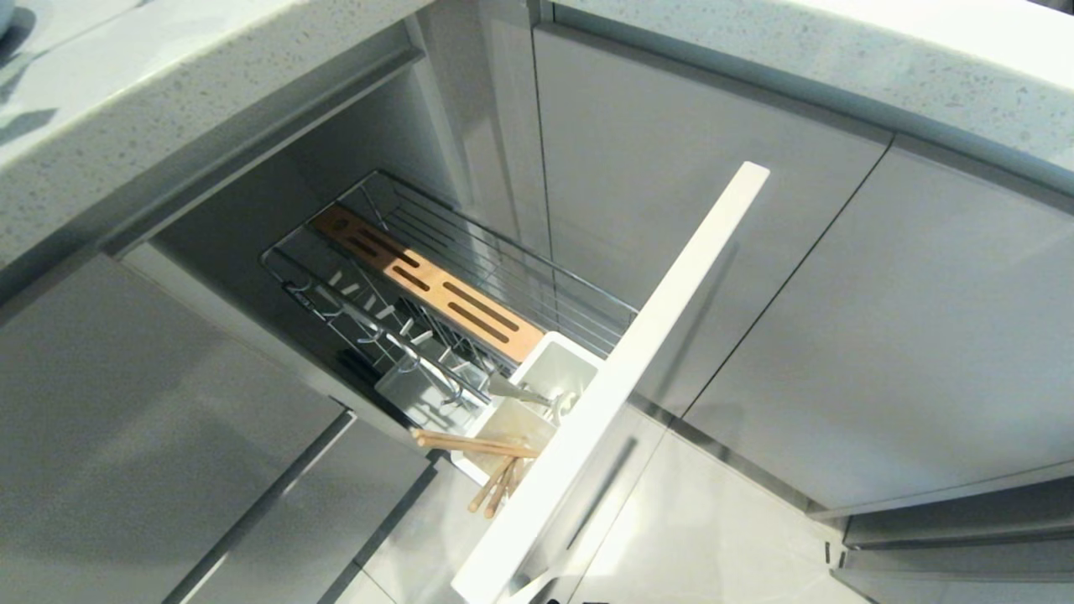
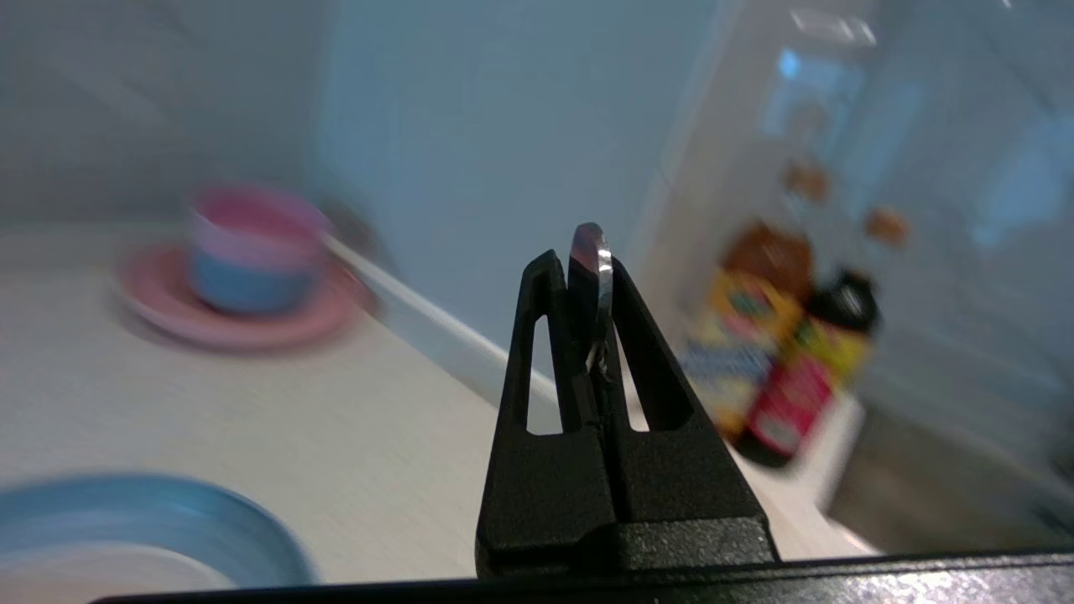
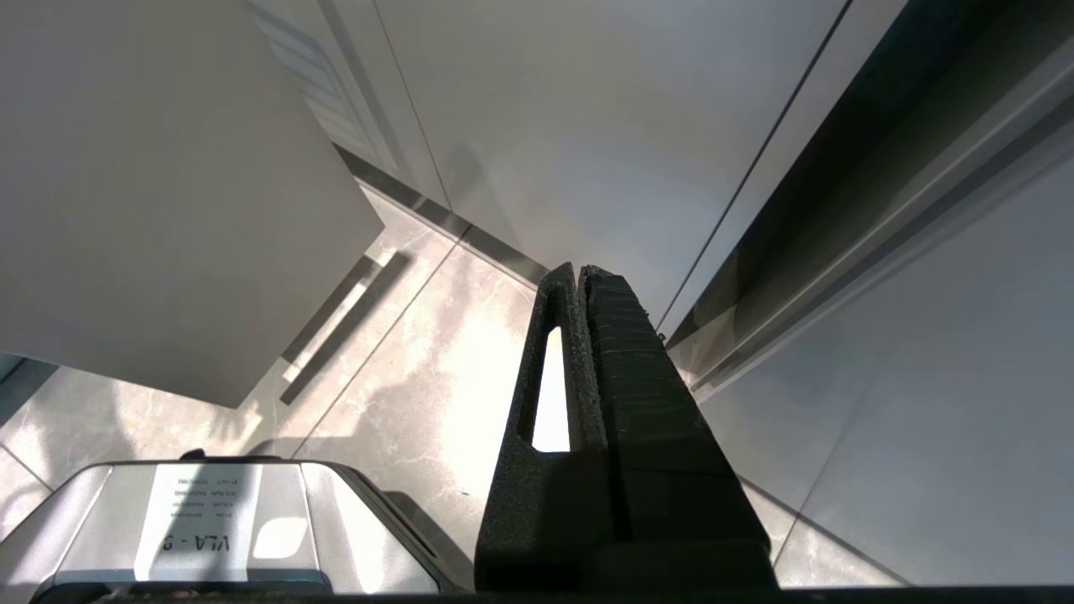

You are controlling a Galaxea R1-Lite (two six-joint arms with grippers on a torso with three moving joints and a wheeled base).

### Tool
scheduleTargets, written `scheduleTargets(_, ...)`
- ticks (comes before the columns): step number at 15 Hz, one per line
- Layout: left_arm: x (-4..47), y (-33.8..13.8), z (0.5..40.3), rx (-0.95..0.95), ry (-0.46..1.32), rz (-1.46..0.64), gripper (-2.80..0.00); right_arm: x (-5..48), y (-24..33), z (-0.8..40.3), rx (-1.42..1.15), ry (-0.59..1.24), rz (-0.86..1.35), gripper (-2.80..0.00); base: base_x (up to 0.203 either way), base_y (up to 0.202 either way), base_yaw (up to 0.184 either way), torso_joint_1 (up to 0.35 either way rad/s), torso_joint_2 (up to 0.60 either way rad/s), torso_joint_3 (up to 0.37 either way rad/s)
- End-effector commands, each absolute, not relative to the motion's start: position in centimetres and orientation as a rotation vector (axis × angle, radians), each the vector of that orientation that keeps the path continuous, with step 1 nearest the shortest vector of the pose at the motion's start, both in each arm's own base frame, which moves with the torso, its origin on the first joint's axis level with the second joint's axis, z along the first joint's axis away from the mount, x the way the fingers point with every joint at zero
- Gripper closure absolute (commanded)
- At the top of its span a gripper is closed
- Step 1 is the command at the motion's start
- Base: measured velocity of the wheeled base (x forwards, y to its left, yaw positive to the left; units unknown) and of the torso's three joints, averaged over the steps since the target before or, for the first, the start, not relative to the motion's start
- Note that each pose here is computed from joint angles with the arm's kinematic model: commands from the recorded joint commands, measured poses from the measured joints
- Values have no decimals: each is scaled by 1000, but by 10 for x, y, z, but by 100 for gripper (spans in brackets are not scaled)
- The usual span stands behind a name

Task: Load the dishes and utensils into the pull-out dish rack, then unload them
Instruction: Take the fork out of the cupboard

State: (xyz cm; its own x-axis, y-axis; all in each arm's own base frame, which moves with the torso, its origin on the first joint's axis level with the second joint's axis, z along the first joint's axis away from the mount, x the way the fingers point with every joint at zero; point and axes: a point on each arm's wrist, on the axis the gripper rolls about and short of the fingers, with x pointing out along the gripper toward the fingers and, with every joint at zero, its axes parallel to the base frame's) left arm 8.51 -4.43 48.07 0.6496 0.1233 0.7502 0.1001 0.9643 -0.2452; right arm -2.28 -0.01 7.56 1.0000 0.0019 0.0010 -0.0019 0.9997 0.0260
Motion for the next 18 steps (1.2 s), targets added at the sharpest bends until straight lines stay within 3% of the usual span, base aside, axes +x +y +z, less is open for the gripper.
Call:
scheduleTargets(1,55,-17,489,-276,-969,126,0,-23,0,75,26,0,2,0,0,0,0,0,0,0)
scheduleTargets(11,-1,10,489,-164,-1259,600,0,-23,0,75,26,0,2,0,0,0,0,0,0,0)
scheduleTargets(14,10,14,465,-116,-1240,609,0,-23,0,75,26,0,2,0,0,0,0,0,0,0)
scheduleTargets(18,37,32,420,-226,-1098,560,0,-23,0,75,26,0,3,0,0,0,0,0,0,0)
